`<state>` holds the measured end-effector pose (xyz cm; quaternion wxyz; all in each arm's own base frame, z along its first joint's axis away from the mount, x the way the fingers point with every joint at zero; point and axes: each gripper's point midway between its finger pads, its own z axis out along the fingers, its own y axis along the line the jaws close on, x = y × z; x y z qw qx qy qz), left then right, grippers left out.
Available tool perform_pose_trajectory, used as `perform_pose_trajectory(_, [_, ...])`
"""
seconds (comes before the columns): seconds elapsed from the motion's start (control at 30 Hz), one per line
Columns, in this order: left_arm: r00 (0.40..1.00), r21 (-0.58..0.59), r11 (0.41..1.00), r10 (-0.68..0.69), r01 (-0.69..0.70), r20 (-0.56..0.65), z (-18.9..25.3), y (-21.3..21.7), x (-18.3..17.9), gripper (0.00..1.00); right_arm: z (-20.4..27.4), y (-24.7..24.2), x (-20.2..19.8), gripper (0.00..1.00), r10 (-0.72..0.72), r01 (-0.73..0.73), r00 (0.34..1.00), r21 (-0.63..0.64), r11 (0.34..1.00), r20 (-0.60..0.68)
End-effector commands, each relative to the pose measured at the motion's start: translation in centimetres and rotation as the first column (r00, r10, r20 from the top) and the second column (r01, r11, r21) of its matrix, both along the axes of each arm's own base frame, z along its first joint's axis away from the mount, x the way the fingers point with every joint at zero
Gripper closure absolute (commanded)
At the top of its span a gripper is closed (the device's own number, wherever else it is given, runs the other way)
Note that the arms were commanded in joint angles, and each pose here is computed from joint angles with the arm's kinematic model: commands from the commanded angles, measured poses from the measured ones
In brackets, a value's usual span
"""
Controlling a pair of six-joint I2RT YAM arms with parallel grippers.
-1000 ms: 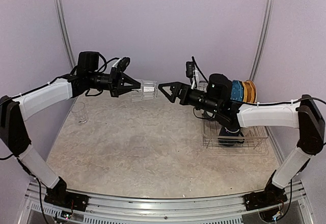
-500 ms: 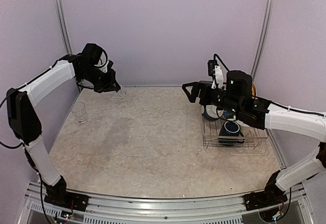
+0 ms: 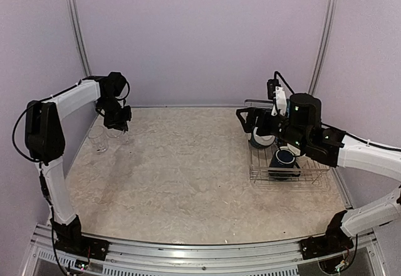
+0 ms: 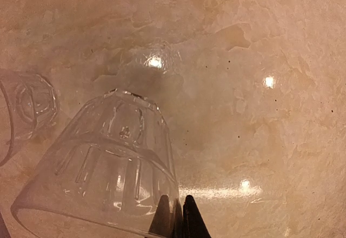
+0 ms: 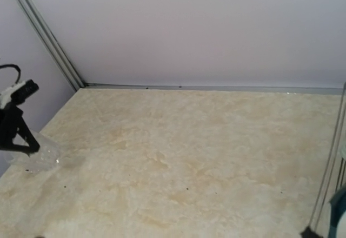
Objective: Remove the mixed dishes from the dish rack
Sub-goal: Place the cup down.
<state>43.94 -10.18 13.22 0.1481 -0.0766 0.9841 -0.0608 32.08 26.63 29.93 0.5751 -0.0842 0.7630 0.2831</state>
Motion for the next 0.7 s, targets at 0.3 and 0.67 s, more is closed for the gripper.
perform_pose_trajectory(0.3, [0.904, 0.084, 0.987, 0.091, -0.139, 0.417, 11.0, 7.1, 0.7, 1.00, -0.4, -1.5, -0.5, 0.00, -0.032, 0.032, 0.999, -0.012, 0.999, 0.006])
perform_pose_trajectory(0.67, [0.943, 0.052, 0.968, 0.226, -0.246, 0.244, 7.5, 11.0, 1.3, 1.00, -0.3, -1.5, -0.6, 0.00, -0.033, 0.033, 0.999, 0.001, 0.999, 0.005])
